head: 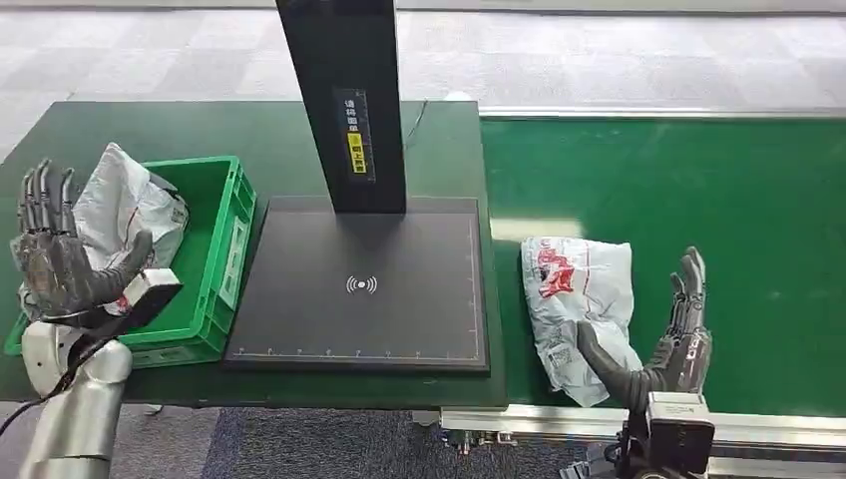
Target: Moved the parcel from conveyor to table for the left to box.
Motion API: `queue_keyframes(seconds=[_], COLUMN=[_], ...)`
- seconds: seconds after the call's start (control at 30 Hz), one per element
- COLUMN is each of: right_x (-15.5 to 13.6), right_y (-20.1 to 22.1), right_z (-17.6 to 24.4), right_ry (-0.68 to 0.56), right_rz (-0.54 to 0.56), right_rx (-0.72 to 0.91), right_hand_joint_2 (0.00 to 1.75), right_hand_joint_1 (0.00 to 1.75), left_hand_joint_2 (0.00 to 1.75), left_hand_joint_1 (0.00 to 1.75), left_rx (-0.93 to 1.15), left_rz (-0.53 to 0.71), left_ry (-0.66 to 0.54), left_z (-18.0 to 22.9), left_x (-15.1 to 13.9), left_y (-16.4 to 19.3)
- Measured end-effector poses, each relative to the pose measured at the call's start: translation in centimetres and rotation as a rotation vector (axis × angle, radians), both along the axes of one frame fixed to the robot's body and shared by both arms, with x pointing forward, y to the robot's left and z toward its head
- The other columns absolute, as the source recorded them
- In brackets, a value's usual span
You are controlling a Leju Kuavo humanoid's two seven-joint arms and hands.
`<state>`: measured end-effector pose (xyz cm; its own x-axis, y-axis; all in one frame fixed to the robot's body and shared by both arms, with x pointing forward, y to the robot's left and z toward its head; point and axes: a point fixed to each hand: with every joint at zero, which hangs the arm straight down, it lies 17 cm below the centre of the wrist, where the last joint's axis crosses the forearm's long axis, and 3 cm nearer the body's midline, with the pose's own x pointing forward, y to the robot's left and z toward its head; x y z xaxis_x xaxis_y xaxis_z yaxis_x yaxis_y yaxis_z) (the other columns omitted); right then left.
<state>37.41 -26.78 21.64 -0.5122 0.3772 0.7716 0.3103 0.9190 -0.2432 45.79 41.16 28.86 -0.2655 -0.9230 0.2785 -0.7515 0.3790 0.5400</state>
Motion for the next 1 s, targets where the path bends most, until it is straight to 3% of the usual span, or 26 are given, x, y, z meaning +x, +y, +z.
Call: queue_keyframes(seconds=[0.1, 0.2, 0.27, 0.47, 0.63, 1.0], right_x=[0.3, 0.9, 1.1, 1.7, 2.9, 5.9], right_y=[0.7, 2.5, 4.2, 6.6, 7.4, 8.0], right_z=[-0.7, -2.6, -4.3, -6.8, -7.5, -5.8], right_ry=[0.038, 0.147, 0.229, 0.347, 0.371, 0.309], right_rz=[0.045, 0.188, 0.296, 0.461, 0.502, 0.489], right_rx=[0.024, 0.087, 0.103, 0.198, 0.2, 0.12], right_hand_joint_2=[1.75, 1.75, 1.75, 1.75, 1.75, 1.75], right_hand_joint_1=[0.0, 0.0, 0.0, 0.0, 0.0, 0.0], left_hand_joint_2=[1.75, 1.75, 1.75, 1.75, 1.75, 1.75], left_hand_joint_1=[0.0, 0.0, 0.0, 0.0, 0.0, 0.0], left_rx=[-0.215, -0.454, -0.561, -0.706, -0.756, -0.836], left_rz=[-0.028, -0.165, -0.348, -0.72, -0.895, -1.066], left_ry=[-0.084, -0.01, 0.081, 0.306, 0.42, 0.503], left_z=[0.4, -1.7, -3.5, -7.7, -9.1, -9.7], left_x=[-2.3, -1.5, -0.7, -1.6, -3.1, -3.3], left_y=[1.1, -0.7, -5.2, -17.8, -24.1, -29.0])
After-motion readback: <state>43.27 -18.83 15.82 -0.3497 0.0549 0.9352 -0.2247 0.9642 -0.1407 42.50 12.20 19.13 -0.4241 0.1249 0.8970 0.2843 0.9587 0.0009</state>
